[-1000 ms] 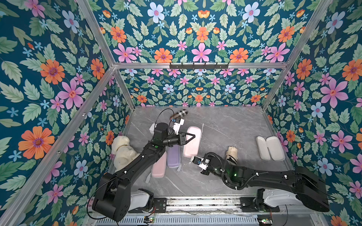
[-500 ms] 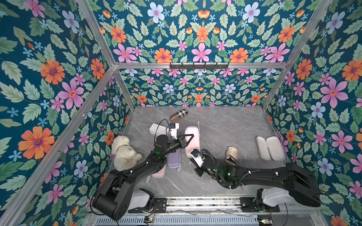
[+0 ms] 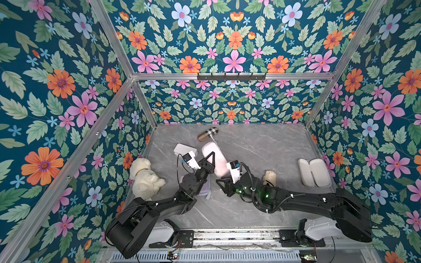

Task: Put umbrellas into zippered umbrella sleeves
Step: Zip the zipper on the umbrella sleeve, then adjust the umbrella sleeve.

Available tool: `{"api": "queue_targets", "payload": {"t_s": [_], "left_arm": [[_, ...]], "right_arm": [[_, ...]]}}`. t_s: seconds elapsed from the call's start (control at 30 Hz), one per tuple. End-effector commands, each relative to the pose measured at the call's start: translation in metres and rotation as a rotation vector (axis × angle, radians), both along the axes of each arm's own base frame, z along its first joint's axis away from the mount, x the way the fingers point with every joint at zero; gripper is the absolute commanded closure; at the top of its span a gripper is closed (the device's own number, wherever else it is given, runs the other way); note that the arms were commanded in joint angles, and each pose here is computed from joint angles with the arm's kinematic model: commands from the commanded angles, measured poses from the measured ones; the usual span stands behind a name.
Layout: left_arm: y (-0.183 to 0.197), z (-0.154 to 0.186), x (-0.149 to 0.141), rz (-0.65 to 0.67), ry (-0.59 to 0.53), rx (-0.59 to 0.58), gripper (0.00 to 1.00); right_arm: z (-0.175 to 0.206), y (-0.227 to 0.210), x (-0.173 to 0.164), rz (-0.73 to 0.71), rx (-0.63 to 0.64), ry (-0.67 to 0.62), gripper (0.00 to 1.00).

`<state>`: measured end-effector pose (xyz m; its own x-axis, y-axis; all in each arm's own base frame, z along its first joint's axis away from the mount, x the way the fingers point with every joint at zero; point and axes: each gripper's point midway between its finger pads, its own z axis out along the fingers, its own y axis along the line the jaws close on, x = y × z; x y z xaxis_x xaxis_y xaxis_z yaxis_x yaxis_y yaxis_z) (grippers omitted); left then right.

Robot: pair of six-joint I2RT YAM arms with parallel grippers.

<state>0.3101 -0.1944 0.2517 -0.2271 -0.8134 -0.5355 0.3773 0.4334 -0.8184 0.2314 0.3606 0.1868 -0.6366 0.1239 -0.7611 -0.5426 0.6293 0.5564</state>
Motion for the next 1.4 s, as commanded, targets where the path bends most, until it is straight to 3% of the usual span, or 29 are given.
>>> {"api": "queue_targets", "payload": {"t_s": [0.0, 0.1, 0.33, 0.63, 0.77, 0.83, 0.93, 1.17, 1.37], "left_arm": [[0.020, 0.020, 0.001, 0.096, -0.048, -0.067, 1.00], [0.022, 0.022, 0.000, 0.102, -0.053, -0.126, 0.99], [0.012, 0.016, -0.002, 0.107, -0.041, -0.245, 0.96], [-0.011, 0.025, 0.000, 0.059, -0.061, -0.329, 0.94], [-0.027, 0.018, -0.002, 0.028, -0.030, -0.300, 0.91], [-0.032, 0.015, -0.002, 0.010, -0.019, -0.285, 0.85], [-0.038, 0.004, -0.003, -0.011, 0.027, -0.214, 0.67], [-0.041, -0.004, -0.003, -0.148, 0.067, 0.026, 0.33], [-0.033, -0.002, -0.001, -0.463, 0.114, 0.153, 0.28]], "right_arm": [[-0.017, -0.024, -0.004, -0.022, 0.079, 0.215, 0.40], [-0.005, -0.041, 0.008, -0.049, 0.240, 0.300, 0.28], [0.055, -0.036, 0.021, -0.032, 0.510, 0.246, 0.25], [0.043, -0.019, 0.041, -0.065, 0.622, 0.332, 0.25], [0.062, -0.012, 0.050, -0.035, 0.688, 0.273, 0.25], [0.069, -0.014, 0.056, -0.020, 0.712, 0.244, 0.29], [0.072, -0.023, 0.063, -0.010, 0.744, 0.223, 0.39], [0.080, -0.045, 0.071, 0.063, 0.712, 0.212, 0.73], [0.075, -0.070, 0.061, 0.200, 0.549, 0.272, 0.80]]}}
